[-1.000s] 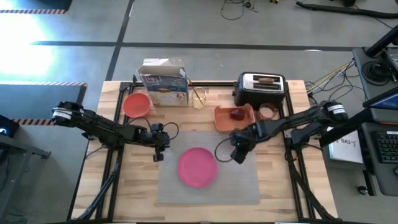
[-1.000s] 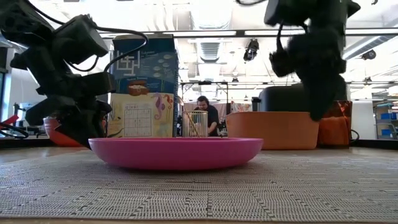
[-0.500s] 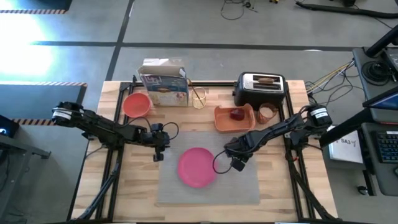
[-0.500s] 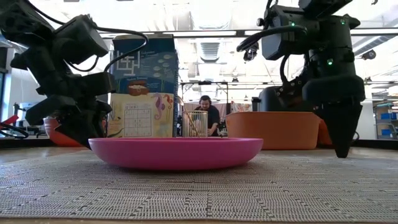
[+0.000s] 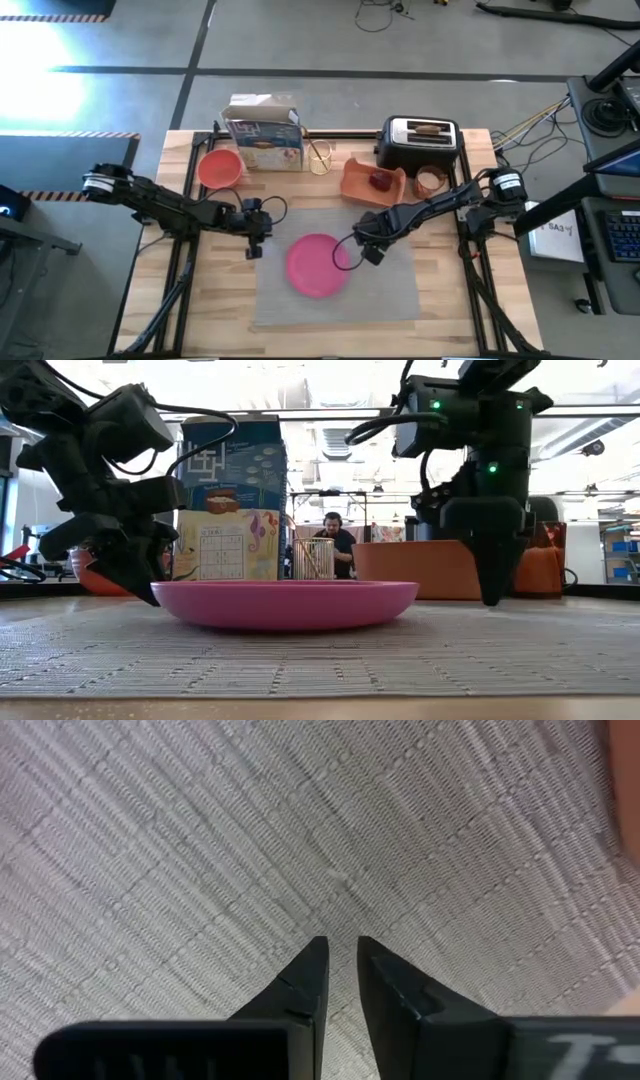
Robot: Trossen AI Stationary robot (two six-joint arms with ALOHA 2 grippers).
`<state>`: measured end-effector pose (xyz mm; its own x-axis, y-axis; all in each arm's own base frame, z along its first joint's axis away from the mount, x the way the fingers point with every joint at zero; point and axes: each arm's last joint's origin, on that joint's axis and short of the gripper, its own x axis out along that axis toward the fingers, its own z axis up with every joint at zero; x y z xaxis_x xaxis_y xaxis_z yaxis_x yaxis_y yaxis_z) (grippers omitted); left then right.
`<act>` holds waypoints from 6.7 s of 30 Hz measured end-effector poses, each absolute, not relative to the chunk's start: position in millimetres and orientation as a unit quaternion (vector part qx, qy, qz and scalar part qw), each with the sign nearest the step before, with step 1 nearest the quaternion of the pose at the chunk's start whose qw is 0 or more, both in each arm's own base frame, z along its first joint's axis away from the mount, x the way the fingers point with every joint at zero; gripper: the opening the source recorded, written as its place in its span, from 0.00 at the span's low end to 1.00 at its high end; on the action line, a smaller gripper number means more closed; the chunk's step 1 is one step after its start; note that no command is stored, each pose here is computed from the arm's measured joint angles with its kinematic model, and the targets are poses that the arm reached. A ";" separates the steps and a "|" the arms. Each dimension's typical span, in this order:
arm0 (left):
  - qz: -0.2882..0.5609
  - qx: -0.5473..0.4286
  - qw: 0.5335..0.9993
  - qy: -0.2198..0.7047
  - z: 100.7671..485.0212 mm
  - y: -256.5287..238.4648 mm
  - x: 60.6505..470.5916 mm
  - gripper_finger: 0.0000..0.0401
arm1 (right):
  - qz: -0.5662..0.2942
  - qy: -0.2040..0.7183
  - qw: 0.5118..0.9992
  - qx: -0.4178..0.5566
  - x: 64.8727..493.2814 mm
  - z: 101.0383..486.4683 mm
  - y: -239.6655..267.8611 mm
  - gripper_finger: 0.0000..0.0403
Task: Arrange a breakfast setting
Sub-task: Move the gray table mat to the center of the table, then put the orange bowl on the gray table mat
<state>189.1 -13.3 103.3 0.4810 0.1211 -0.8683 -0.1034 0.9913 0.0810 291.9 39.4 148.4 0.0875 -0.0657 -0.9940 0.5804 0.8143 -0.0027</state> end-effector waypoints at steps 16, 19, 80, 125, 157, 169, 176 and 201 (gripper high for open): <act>0.145 0.043 0.845 0.513 106.4 -6.7 179.7 0.19 | -0.238 0.629 0.713 0.200 292.9 148.6 35.6 0.12; 0.169 0.048 0.841 0.511 106.2 -5.3 178.5 0.19 | -0.248 0.624 0.715 0.194 293.2 148.7 33.1 0.12; 0.218 0.062 0.825 0.518 116.6 -0.5 183.0 0.19 | -0.244 0.647 0.677 0.252 299.4 130.8 26.9 0.02; 0.223 -0.001 0.847 0.483 180.7 5.1 181.8 0.19 | -0.248 0.616 0.710 0.233 286.6 165.9 24.5 0.37; 0.488 -0.038 0.667 0.562 184.6 62.9 191.6 0.49 | -0.237 0.626 0.712 0.213 285.3 166.3 24.5 0.39; 0.489 -0.056 0.649 0.580 165.3 72.1 179.1 0.47 | -0.233 0.628 0.713 0.207 285.2 166.1 24.4 0.39; 0.488 -0.058 0.654 0.575 152.1 75.4 174.2 0.46 | -0.235 0.626 0.713 0.211 285.3 166.0 24.4 0.39; 0.406 -0.110 0.666 0.616 149.9 67.6 172.1 0.01 | -0.234 0.627 0.713 0.210 285.2 165.8 24.4 0.39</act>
